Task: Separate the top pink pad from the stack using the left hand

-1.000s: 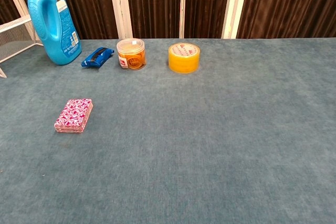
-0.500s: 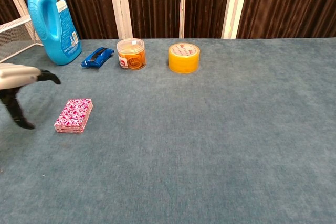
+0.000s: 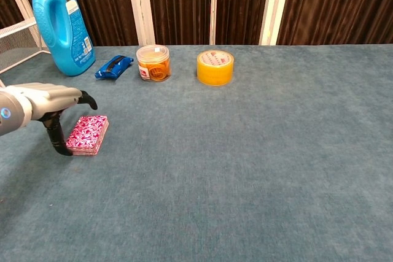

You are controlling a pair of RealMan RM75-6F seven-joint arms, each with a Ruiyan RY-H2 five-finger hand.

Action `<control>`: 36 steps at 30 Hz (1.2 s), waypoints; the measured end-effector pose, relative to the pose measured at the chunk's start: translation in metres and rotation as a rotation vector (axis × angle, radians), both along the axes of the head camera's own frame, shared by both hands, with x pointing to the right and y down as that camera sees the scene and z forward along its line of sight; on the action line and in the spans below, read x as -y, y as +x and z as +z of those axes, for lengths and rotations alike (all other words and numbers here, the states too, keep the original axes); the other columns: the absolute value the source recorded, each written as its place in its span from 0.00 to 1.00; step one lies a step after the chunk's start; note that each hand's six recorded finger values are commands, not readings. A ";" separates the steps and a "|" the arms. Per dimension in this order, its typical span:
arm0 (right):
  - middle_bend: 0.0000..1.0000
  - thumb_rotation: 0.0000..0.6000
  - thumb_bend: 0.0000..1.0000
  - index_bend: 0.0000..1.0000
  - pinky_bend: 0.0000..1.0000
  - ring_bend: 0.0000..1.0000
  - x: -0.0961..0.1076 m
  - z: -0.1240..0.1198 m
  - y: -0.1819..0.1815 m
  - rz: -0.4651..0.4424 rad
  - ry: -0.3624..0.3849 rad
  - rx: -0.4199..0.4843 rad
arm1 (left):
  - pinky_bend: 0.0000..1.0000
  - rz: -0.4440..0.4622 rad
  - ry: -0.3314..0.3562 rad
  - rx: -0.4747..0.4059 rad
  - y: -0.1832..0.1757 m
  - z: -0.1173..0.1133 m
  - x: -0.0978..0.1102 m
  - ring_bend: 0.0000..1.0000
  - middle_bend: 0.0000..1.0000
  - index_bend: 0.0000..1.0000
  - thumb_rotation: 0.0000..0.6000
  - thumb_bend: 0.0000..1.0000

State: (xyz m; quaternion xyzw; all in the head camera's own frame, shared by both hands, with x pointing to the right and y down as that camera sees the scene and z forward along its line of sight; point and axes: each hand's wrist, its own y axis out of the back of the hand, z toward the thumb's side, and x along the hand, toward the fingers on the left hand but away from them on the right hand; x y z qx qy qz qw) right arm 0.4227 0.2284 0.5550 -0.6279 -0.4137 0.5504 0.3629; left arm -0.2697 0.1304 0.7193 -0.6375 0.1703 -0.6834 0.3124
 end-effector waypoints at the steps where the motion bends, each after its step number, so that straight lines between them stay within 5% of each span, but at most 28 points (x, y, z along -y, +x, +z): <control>1: 0.00 1.00 0.36 0.00 0.09 0.00 0.000 0.000 0.000 0.000 0.000 0.002 | 0.00 0.002 -0.003 0.001 0.002 0.001 -0.001 0.00 0.00 0.16 1.00 0.13; 5: 0.00 1.00 0.36 0.00 0.09 0.00 0.000 0.000 0.000 0.000 0.000 0.005 | 0.00 0.006 -0.007 0.002 0.006 0.004 -0.002 0.00 0.00 0.22 1.00 0.21; 13: 0.00 1.00 0.36 0.00 0.09 0.00 0.000 -0.001 -0.001 0.002 0.000 0.016 | 0.02 0.009 0.015 -0.013 0.009 0.005 -0.002 0.00 0.00 0.49 1.00 0.41; 27: 0.00 1.00 0.36 0.00 0.09 0.00 -0.001 -0.001 -0.002 0.003 -0.001 0.028 | 0.02 0.013 0.088 -0.140 0.025 -0.019 0.003 0.00 0.00 0.53 1.00 0.42; 36: 0.00 1.00 0.36 0.00 0.09 0.00 -0.001 -0.001 -0.002 0.005 0.000 0.030 | 0.02 0.078 0.070 -0.235 0.057 -0.035 -0.012 0.00 0.00 0.52 1.00 0.42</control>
